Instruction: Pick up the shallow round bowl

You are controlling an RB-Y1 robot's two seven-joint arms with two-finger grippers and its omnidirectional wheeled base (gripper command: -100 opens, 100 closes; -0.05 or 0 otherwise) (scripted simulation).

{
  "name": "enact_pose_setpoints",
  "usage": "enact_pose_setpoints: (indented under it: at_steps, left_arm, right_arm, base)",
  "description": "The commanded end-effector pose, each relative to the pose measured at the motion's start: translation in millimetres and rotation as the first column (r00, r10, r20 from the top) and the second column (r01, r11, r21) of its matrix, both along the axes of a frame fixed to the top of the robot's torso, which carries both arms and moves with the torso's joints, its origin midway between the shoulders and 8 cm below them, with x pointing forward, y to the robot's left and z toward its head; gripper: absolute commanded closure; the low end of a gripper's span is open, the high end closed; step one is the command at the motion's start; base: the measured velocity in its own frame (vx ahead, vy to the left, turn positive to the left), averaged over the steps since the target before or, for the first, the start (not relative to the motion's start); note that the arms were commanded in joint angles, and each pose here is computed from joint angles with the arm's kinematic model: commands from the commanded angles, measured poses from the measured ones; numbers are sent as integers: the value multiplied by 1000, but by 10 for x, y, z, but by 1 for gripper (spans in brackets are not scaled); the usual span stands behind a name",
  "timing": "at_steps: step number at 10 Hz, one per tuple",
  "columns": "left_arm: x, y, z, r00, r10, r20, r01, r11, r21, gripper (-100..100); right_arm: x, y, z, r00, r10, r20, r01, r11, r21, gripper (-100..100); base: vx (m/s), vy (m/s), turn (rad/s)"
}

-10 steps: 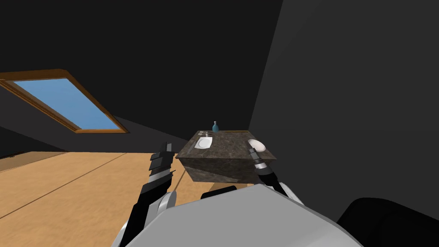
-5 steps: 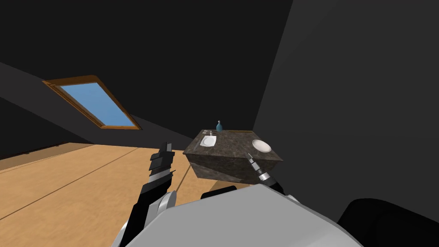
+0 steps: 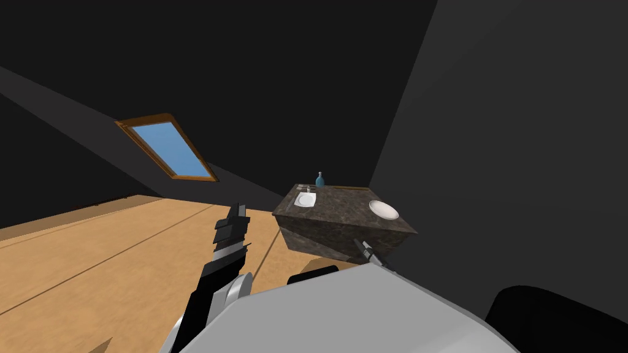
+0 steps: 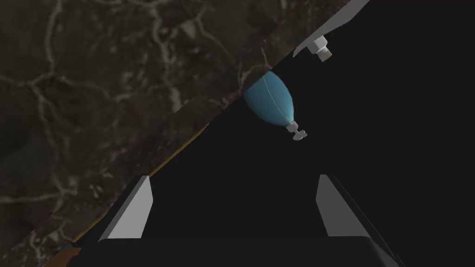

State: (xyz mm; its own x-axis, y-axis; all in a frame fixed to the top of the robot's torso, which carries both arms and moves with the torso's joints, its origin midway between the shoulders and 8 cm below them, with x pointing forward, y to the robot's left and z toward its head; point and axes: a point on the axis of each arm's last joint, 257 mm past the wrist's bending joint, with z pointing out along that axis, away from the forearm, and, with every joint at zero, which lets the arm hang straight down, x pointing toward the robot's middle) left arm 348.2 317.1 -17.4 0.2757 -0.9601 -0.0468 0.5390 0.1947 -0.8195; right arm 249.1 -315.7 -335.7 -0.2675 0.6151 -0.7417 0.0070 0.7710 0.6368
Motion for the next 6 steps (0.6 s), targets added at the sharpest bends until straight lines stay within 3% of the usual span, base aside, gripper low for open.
enact_pose_setpoints:
  at_steps: [1,2,3,4,6]
  left_arm:
    - [0,0,0,1000,0,0,0,1000,0,0]
    - [0,0,0,1000,0,0,0,1000,0,0]
    - [0,0,0,1000,0,0,0,1000,0,0]
    - [0,0,0,1000,0,0,0,1000,0,0]
    - [0,1,0,1000,0,0,0,1000,0,0]
  right_arm:
    - [-227,-11,-176,998,6,-68,-8,999,-34,-100]
    - [-563,-117,-465,986,24,-167,-40,995,-89,-100]
    - [-591,-137,-502,984,20,-176,-37,995,-91,-100]
    - [-928,-235,-723,964,36,-264,-75,988,-137,-100]
    - [-994,-284,-788,958,30,-284,-73,987,-142,-100]
  base:
    - [-19,49,76]
    - [-10,68,175]
    - [-12,57,92]
    - [-7,68,185]
    - [-6,41,23]
